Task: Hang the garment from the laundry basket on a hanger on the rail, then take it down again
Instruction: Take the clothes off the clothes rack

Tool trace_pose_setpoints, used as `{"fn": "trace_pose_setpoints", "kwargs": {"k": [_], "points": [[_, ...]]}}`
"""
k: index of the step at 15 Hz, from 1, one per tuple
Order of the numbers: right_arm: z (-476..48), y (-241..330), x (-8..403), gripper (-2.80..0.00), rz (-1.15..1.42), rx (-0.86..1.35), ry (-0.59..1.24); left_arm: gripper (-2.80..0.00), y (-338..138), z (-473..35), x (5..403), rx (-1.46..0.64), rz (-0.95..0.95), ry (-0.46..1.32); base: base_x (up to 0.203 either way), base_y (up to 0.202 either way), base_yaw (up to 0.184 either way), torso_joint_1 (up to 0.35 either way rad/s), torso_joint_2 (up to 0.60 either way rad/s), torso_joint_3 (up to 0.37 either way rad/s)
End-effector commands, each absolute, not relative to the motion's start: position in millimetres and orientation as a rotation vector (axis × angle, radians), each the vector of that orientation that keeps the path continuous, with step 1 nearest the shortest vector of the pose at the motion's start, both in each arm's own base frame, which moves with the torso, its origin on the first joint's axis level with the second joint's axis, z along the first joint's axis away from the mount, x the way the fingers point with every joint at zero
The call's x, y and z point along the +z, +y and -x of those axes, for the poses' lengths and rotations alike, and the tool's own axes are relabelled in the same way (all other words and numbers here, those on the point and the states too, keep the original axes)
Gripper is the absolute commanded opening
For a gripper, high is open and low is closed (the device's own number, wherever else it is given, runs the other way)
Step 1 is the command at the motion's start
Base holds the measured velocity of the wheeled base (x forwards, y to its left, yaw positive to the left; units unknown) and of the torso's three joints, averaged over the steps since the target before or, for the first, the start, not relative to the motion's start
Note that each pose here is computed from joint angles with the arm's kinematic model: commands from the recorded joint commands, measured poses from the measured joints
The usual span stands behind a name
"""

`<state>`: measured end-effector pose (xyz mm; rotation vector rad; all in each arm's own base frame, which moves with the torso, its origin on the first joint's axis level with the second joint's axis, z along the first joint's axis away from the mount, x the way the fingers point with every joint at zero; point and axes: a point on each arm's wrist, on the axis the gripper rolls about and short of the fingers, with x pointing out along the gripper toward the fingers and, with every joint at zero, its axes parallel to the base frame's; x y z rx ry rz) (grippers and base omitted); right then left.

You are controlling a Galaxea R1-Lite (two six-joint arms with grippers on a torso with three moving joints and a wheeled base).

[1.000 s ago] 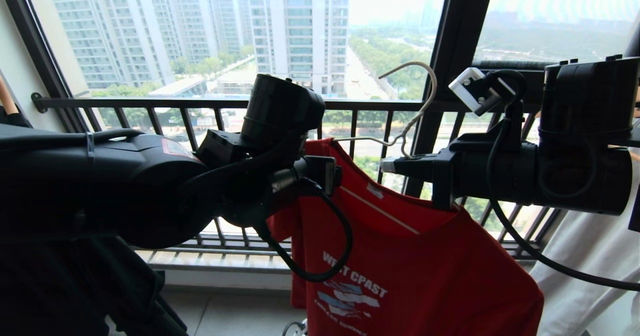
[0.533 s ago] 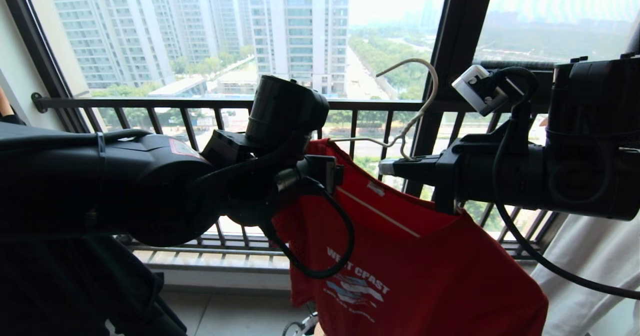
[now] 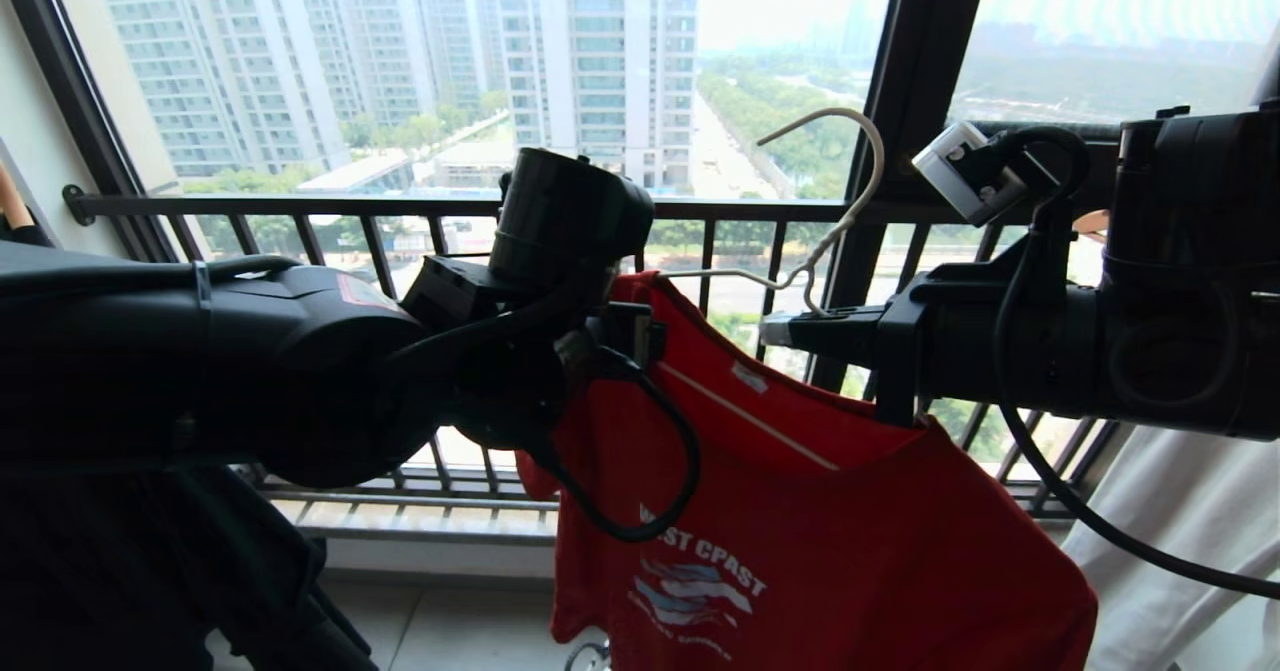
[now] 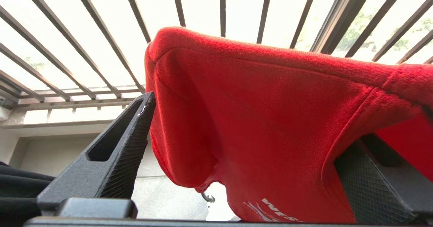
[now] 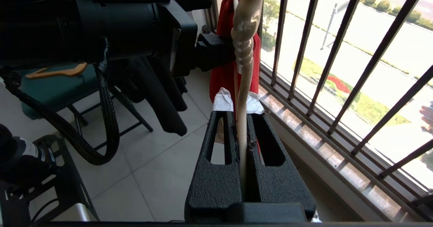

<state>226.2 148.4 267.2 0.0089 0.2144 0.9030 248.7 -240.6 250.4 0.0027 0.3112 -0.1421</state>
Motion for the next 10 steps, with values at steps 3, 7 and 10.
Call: {"fn": "trace_pose_setpoints", "kwargs": {"k": [3,7,10], "points": [[-227.7,148.6,266.9,-2.80,-0.007,0.885,0.213,-2.80,-239.7,-248.1,252.2,-0.131,0.003,0.304,0.000,0.000,0.000,0.000,0.00,0.000],[-230.5,150.0,264.9,-2.80,-0.004,0.870,0.218,-2.80,-236.2,-243.6,259.9,-0.137,0.021,0.287,0.000,0.000,0.000,0.000,0.00,0.000],[-231.2,150.4,264.6,-2.80,-0.004,0.870,0.219,-2.80,-233.9,-241.8,266.1,-0.140,0.044,0.263,0.000,0.000,0.000,0.000,0.00,0.000]]}}
